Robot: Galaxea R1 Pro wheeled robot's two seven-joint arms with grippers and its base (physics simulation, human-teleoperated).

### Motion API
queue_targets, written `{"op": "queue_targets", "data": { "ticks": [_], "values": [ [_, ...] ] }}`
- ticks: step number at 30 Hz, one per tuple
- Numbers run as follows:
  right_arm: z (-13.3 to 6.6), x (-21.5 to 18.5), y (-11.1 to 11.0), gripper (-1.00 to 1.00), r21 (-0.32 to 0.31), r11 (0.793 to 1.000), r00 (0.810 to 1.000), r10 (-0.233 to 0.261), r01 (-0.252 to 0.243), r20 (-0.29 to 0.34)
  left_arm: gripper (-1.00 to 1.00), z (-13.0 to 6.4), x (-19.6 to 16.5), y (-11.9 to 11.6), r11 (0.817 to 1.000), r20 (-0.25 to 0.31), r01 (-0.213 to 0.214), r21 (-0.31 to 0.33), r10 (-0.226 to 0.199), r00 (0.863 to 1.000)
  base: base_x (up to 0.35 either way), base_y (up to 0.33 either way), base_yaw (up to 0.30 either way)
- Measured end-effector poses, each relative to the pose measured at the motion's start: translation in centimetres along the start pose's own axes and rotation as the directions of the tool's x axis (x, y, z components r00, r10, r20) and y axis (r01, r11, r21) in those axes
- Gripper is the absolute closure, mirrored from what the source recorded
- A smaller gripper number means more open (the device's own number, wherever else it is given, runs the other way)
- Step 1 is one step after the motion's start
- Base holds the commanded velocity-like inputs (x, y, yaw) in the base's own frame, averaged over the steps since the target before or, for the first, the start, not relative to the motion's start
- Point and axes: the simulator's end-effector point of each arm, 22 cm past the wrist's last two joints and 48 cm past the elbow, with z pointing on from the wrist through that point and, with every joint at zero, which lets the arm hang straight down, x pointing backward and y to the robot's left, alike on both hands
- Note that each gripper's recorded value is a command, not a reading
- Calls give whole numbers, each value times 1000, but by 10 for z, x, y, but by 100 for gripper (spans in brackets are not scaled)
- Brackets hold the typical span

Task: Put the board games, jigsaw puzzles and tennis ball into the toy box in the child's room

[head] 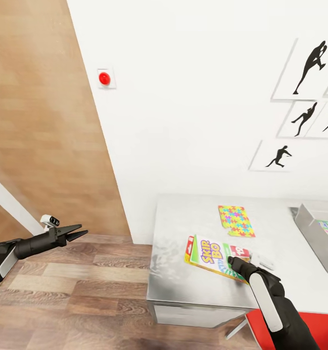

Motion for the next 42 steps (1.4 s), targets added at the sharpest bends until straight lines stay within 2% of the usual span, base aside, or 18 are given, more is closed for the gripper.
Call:
{"op": "queue_targets", "data": {
  "ticks": [17, 18, 20, 42],
  "values": [
    [0, 0, 1, -100, 1, 1000, 1000, -12, 12, 3, -100, 1, 0, 0, 1000, -1, 1, 1, -1, 1000, 8, 56, 0],
    [3, 8, 1, -100, -3, 1000, 1000, 0, 0, -16, -100, 1, 0, 0, 1000, -1, 1, 1, -1, 1000, 116, 78, 0],
    [0, 1, 3, -100, -4, 1000, 1000, -6, 6, 2, -100, 1, 1, 0, 1000, -1, 1, 1, -1, 1000, 139, 93, 0],
    [0, 0, 2, -100, 2, 1000, 1000, -15, 15, 8, -100, 2, 1, 0, 1000, -2, 3, 3, -3, 1000, 18, 115, 0]
  ]
}}
